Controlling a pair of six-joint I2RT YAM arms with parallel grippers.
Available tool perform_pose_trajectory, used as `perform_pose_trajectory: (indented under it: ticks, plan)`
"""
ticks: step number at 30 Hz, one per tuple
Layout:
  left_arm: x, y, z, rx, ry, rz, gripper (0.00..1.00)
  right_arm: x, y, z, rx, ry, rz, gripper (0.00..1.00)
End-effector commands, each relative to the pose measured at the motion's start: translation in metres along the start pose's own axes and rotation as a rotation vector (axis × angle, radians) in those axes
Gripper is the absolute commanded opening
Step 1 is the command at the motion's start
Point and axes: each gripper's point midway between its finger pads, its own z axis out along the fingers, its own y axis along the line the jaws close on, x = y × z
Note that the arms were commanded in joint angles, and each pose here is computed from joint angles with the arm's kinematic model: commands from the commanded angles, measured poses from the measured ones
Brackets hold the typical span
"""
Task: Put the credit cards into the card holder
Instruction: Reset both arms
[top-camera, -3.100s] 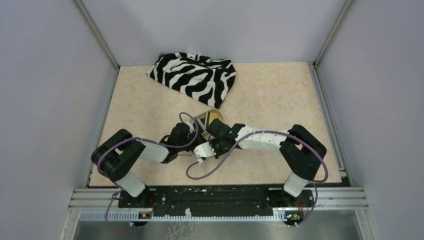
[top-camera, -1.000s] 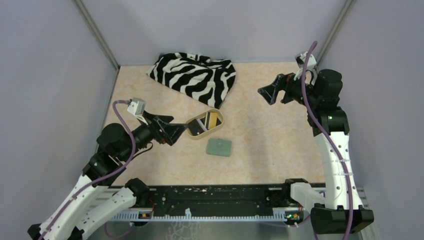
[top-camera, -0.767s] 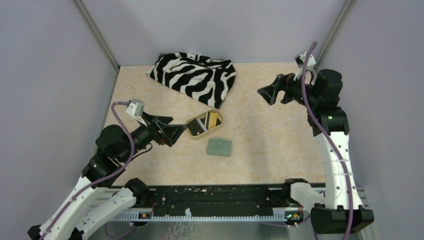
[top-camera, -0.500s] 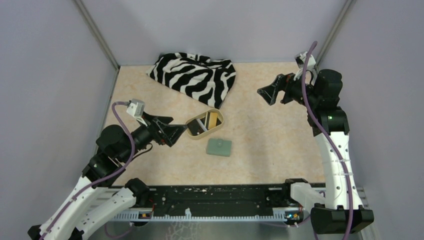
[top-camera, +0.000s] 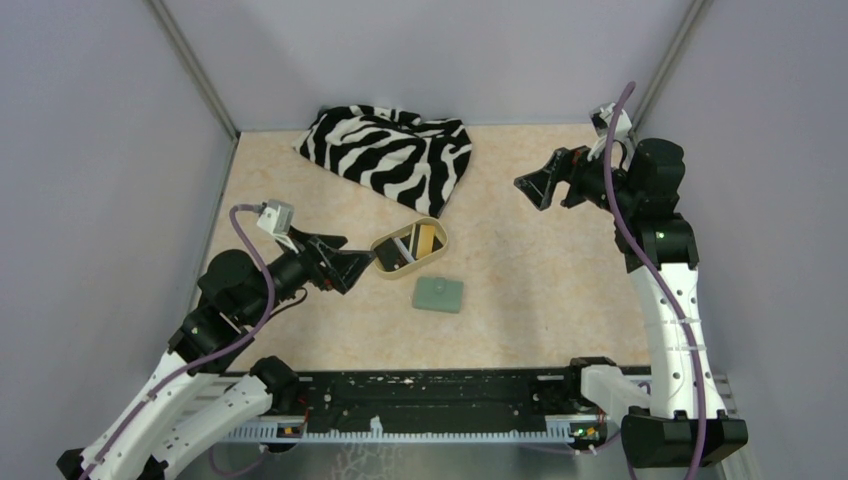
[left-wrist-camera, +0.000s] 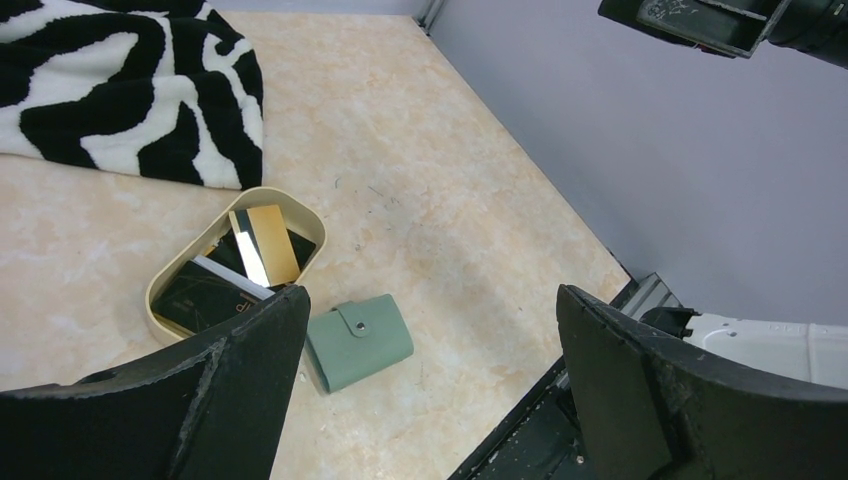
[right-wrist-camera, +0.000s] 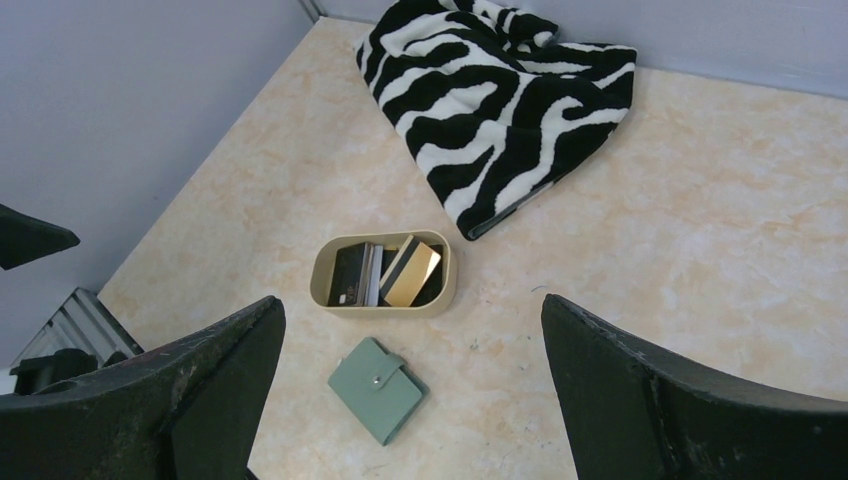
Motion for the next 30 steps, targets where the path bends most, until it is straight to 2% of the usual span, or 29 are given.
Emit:
perform_pose_trajectory:
  ticks: [1,30]
  plan:
    - [-0.0026,0.0008,-0.0008,-0.002,-0.018,0.005,0.99,-0.0177,0.0073,-0.0021,-0.024,-0.053,-0.029,0.98]
    - [-0.0017,0.0029,-0.0023,-0.011,-0.019,0.007,0.99,-0.0209,0.0066,-0.0038,-0.01,-0.062,-0.036,0.99]
